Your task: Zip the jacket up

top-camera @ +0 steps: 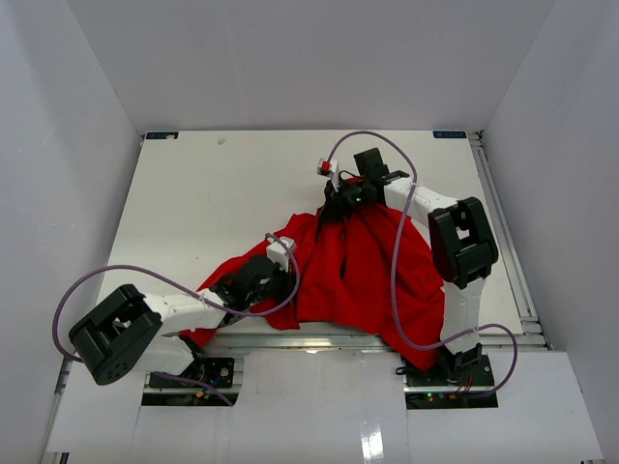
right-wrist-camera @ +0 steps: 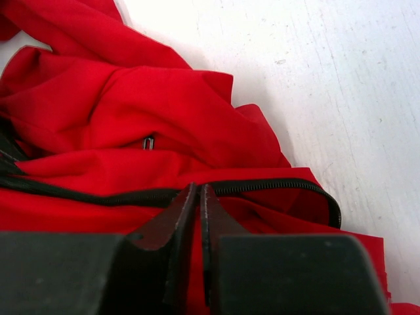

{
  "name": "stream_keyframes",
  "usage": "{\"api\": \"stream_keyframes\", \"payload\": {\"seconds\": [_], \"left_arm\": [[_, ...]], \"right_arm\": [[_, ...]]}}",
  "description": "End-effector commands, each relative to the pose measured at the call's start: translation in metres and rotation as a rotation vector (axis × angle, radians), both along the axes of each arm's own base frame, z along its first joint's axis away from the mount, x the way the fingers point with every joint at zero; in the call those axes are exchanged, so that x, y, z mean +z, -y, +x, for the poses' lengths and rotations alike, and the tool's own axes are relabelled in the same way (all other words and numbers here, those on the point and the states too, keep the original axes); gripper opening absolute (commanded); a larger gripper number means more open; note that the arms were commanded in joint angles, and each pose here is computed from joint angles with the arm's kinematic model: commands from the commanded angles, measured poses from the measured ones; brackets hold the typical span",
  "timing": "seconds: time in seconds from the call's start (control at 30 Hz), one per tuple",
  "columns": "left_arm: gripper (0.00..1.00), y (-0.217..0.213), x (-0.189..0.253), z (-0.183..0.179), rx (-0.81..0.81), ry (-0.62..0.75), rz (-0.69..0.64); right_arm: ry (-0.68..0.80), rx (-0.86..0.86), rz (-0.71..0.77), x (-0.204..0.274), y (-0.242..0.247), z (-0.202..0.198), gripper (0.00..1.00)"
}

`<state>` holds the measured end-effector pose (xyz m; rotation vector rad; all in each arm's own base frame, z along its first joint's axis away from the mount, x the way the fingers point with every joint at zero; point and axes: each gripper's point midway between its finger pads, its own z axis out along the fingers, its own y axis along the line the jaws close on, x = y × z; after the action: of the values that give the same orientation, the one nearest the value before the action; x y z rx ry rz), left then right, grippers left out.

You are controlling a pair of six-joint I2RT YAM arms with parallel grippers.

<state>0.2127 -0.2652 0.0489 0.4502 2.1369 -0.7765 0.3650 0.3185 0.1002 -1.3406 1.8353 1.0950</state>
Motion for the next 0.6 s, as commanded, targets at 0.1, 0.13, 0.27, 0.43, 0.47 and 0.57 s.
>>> {"api": "stream_keyframes", "payload": {"seconds": [0.1, 0.13, 0.27, 0.43, 0.47, 0.57], "left_arm": [[0.00, -0.007, 0.007, 0.004, 0.041, 0.033, 0.005], [0.00, -0.007, 0.008, 0.004, 0.042, 0.036, 0.003], [0.00, -0.008, 0.009, 0.004, 0.045, 0.038, 0.000], [0.00, -0.008, 0.009, 0.004, 0.046, 0.038, -0.003], [0.00, -0.008, 0.009, 0.003, 0.045, 0.038, -0.004], [0.00, -0.008, 0.008, 0.003, 0.043, 0.036, -0.003]], "right_arm": [[0.008, -0.007, 0.028, 0.027, -0.004, 0.004, 0.08], [0.010, -0.011, 0.033, 0.030, -0.005, 0.004, 0.08], [0.002, 0.005, 0.055, 0.035, -0.007, -0.003, 0.08], [-0.021, -0.010, 0.030, 0.024, -0.005, -0.007, 0.08], [-0.025, -0.008, 0.022, 0.020, -0.005, -0.009, 0.08], [-0.030, -0.010, -0.001, 0.011, -0.006, -0.012, 0.09]]}}
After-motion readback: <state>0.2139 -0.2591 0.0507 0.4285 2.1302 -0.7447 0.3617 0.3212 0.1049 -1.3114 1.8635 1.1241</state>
